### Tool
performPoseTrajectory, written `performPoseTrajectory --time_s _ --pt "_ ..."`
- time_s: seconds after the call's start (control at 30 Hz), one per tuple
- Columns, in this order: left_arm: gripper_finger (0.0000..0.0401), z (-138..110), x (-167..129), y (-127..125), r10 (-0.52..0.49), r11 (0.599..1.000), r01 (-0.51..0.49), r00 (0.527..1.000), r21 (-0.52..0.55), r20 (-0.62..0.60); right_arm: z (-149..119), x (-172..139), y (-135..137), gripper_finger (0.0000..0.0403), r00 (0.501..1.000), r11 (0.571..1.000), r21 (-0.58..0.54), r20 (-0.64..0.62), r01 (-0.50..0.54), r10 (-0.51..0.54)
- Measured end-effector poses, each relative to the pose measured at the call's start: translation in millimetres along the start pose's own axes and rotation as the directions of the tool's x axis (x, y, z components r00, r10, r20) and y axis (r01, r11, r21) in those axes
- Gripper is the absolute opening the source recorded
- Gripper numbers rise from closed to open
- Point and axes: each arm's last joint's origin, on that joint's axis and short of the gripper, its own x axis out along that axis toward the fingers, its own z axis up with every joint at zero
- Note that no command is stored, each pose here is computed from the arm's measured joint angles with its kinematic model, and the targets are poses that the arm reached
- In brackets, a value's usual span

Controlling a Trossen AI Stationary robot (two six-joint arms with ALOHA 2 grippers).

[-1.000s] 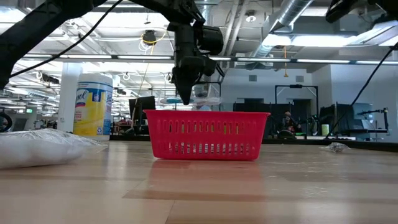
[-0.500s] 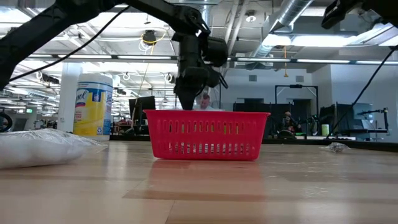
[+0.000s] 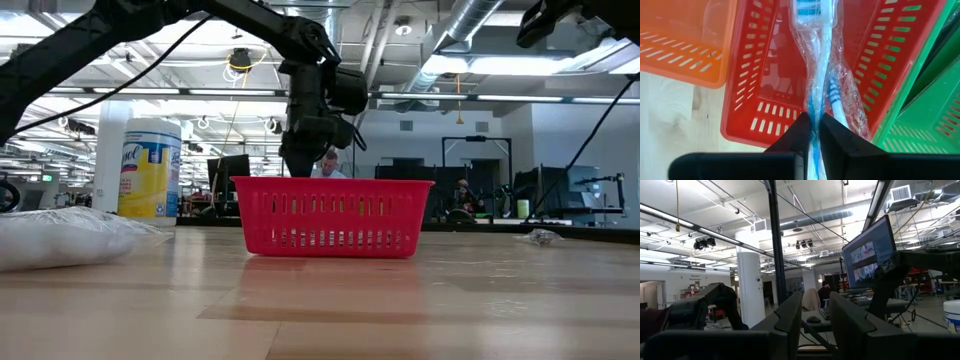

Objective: Pick & Place Travel size toiletries
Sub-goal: Put the blue toothbrush into the top red basket

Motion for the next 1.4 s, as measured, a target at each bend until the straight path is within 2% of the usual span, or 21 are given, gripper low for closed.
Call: performPoseTrajectory --time_s 0.7,1.4 --pt "0.0035 1.0 -0.2 8.5 0.003 0.999 -0.002 1.0 -0.037 0.019 0.3 0.1 0.0 0.0092 1.0 1.0 0.001 0.002 0.0 0.0" --pt "0.0097 1.0 -2.5 1.8 0.021 0.999 -0.02 1.0 -0.029 0.023 -0.1 0.1 0.1 0.0092 1.0 1.0 0.018 -0.002 -0.001 0.001"
